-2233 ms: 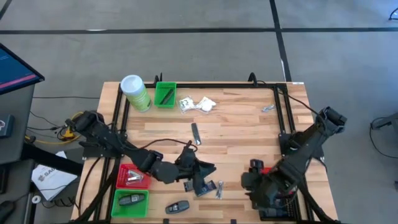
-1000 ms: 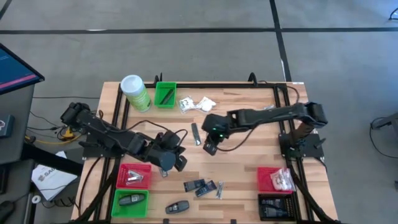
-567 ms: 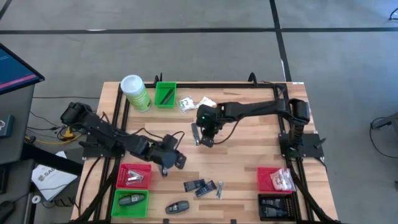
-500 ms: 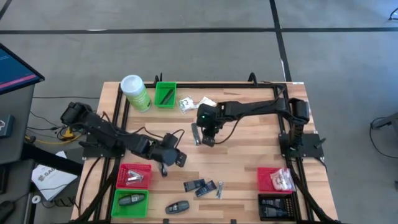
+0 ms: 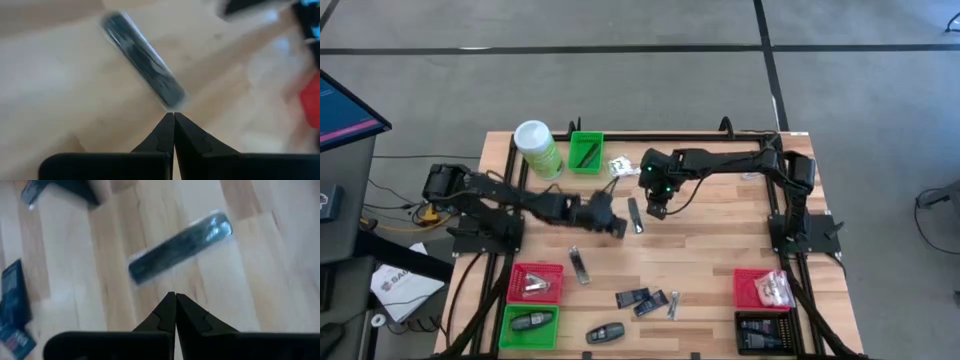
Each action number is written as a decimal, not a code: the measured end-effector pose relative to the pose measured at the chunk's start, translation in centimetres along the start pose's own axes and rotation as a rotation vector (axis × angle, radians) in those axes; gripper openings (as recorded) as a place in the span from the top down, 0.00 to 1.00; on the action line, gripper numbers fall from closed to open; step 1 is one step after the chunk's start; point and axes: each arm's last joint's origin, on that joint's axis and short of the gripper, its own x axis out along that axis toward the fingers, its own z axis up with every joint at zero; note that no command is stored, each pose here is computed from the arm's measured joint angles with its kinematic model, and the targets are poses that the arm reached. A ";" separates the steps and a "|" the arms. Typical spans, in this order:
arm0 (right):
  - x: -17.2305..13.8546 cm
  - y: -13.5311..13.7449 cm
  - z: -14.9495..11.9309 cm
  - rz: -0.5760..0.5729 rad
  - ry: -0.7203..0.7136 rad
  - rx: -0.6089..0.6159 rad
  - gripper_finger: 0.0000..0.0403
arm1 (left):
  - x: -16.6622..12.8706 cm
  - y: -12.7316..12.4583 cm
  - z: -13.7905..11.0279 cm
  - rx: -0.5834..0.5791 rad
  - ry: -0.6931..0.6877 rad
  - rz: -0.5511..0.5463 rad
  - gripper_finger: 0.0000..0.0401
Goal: Pick & Place Travel size toiletries
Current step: Put the black comb into the top green bin
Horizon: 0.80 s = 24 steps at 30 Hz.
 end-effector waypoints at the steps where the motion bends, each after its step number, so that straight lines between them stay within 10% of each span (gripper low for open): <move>1: -0.5 0.2 0.0 0.001 -0.003 -0.002 1.00 | 0.4 0.4 0.7 0.009 0.006 0.002 1.00; 24: -5.4 2.0 -5.5 0.163 -0.332 0.149 1.00 | 6.5 3.4 3.7 -0.004 0.027 -0.041 1.00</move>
